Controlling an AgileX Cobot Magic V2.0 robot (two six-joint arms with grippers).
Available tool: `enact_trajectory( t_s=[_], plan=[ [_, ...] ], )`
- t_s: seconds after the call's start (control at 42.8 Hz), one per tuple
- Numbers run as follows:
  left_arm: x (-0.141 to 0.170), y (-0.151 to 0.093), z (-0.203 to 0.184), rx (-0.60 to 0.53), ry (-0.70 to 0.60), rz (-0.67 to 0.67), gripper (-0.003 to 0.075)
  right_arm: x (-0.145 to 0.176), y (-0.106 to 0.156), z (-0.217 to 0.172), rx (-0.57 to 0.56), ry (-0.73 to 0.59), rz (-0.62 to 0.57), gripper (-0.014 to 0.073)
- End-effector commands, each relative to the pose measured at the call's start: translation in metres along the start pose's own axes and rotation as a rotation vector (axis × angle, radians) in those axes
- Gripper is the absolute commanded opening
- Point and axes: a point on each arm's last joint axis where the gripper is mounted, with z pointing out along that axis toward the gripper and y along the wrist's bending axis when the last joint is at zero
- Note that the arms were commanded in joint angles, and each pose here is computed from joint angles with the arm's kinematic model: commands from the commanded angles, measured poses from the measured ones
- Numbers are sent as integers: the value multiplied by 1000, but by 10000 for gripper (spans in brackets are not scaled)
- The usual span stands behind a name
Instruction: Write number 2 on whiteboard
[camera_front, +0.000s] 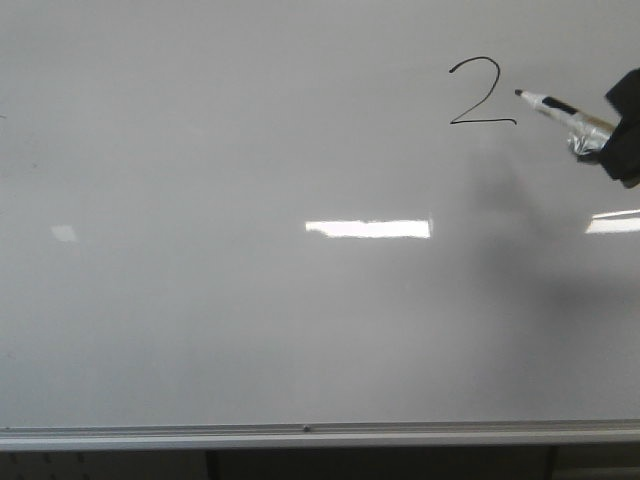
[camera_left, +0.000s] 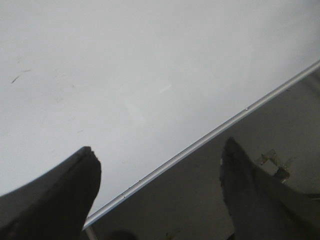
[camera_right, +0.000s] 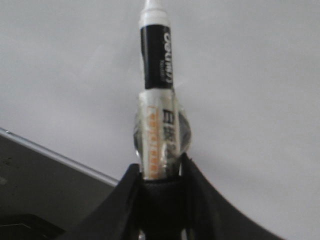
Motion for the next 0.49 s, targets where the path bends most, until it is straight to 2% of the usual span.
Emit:
enact_trajectory(
  t_s=[0.0, 0.14, 0.304, 0.467],
  plan=[
    [-15, -12, -8, 68, -119, 101, 494, -12, 11, -38, -21, -90, -70, -69],
    [-22, -35, 2, 181, -110, 236, 494, -2, 41, -67, -157, -42, -271, -69],
    [-36, -60, 12, 291, -72, 333, 494, 15, 73, -84, -348, 50, -519, -69],
    [-50, -89, 21, 387, -56, 499, 494, 22, 96, -90, -485, 82, -599, -69]
  ],
)
